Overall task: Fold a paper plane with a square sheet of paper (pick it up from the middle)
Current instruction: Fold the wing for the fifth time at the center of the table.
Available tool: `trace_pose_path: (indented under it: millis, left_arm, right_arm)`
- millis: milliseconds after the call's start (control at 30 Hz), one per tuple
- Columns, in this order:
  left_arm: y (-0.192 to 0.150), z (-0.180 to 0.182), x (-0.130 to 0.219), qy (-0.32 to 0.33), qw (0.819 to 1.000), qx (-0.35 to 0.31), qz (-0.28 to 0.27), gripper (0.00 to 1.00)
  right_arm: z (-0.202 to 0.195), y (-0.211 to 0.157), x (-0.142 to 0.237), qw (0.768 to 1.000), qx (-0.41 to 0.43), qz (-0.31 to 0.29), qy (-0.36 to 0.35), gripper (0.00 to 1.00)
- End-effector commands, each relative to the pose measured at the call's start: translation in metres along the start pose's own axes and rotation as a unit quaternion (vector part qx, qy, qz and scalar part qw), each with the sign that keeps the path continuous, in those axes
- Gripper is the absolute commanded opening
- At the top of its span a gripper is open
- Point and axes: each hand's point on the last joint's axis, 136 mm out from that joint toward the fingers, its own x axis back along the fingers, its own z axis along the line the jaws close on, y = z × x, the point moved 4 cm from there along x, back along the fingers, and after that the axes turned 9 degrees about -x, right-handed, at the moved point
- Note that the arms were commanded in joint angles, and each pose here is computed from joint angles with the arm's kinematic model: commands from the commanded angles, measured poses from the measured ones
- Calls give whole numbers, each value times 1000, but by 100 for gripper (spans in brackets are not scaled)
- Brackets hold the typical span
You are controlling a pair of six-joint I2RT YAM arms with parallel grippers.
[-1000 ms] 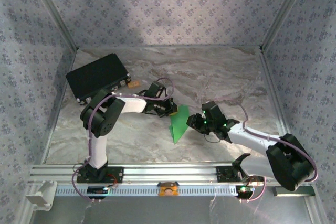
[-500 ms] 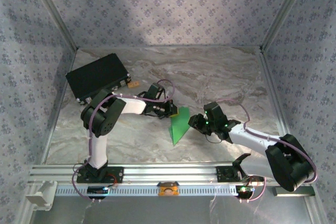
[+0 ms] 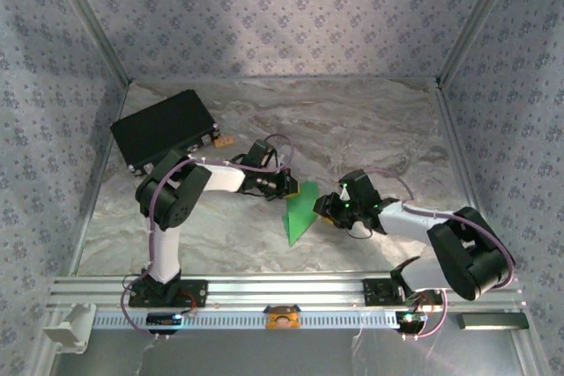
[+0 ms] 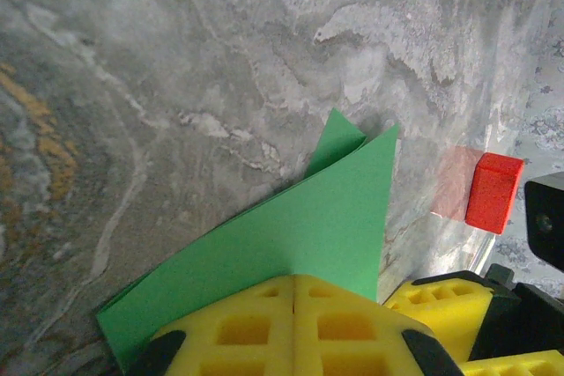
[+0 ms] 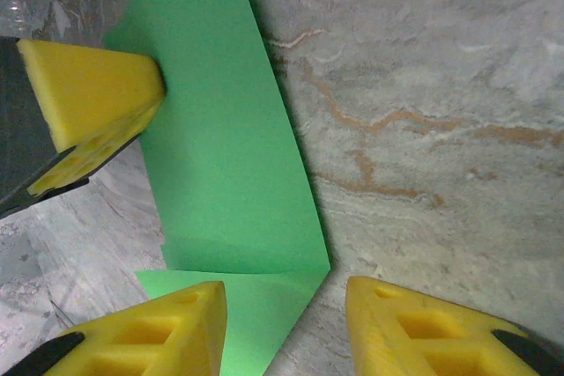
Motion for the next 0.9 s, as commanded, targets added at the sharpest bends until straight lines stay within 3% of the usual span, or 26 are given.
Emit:
trace_pose_path:
  millis: [0,233,867]
  left_arm:
    - [-16,12,-3,18,999,15,28,5]
    - [-15,12,-5,16,999,16,28,4]
    - [-14,11,-2,19,999,19,21,4]
  right_arm:
    - [7,1,-1,1000,-1,9,13,42]
    - [4,4,-2,1000,-16,0,10,41]
    - [22,14,3,997,8,-2,79,42]
